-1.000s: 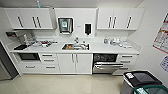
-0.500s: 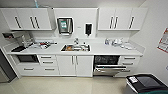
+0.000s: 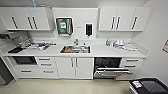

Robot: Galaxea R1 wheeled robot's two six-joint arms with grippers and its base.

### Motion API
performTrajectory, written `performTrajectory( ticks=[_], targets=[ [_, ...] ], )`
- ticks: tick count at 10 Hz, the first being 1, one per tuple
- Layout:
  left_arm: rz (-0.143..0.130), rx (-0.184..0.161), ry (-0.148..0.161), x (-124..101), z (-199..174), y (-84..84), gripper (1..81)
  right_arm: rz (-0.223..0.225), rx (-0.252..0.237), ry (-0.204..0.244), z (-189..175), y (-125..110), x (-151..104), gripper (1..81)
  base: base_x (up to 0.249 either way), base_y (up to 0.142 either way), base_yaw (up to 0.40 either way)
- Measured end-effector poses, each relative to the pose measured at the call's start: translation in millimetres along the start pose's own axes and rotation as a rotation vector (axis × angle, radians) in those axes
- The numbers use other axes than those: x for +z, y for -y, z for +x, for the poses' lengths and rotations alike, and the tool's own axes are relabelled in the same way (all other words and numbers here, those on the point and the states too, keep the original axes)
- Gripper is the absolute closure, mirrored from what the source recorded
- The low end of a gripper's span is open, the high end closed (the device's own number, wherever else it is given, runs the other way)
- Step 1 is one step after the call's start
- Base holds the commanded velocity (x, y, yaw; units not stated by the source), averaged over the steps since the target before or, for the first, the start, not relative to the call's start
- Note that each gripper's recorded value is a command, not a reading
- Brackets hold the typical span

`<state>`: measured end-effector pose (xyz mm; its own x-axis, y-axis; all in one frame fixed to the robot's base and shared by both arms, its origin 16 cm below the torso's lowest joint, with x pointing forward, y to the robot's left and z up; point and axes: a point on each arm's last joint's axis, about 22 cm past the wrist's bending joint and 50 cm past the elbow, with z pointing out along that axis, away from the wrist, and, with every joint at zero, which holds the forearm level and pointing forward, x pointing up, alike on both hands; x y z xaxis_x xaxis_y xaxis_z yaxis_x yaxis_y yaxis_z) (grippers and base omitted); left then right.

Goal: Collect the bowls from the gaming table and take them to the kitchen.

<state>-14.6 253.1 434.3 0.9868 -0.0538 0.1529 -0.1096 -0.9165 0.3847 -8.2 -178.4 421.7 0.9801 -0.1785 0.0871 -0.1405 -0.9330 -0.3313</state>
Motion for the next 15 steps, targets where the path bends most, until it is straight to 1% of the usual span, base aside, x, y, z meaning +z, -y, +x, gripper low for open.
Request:
performTrajectory(
  ticks=[4,9,12,15],
  targets=[
    [-0.004,-0.001,0.000,0.0,-1.7,-1.6,81.1,0.009,0.003,0.004,-3.0,4.8,0.5,81.1,0.161,0.000,0.000],
    [-0.004,-0.002,0.001,0.2,-2.0,-2.1,81.1,0.008,0.007,0.002,-2.0,4.1,0.3,81.1,0.160,0.000,0.000],
    [-0.002,-0.002,0.004,-0.5,-4.7,-1.3,81.1,0.016,0.008,0.003,-3.0,9.0,1.2,81.1,0.160,-0.074,0.000],
    [-0.006,-0.003,0.005,0.1,-7.0,-3.9,81.1,0.013,0.006,0.000,-0.9,6.1,0.6,81.1,0.159,-0.082,0.000]
  ],
)
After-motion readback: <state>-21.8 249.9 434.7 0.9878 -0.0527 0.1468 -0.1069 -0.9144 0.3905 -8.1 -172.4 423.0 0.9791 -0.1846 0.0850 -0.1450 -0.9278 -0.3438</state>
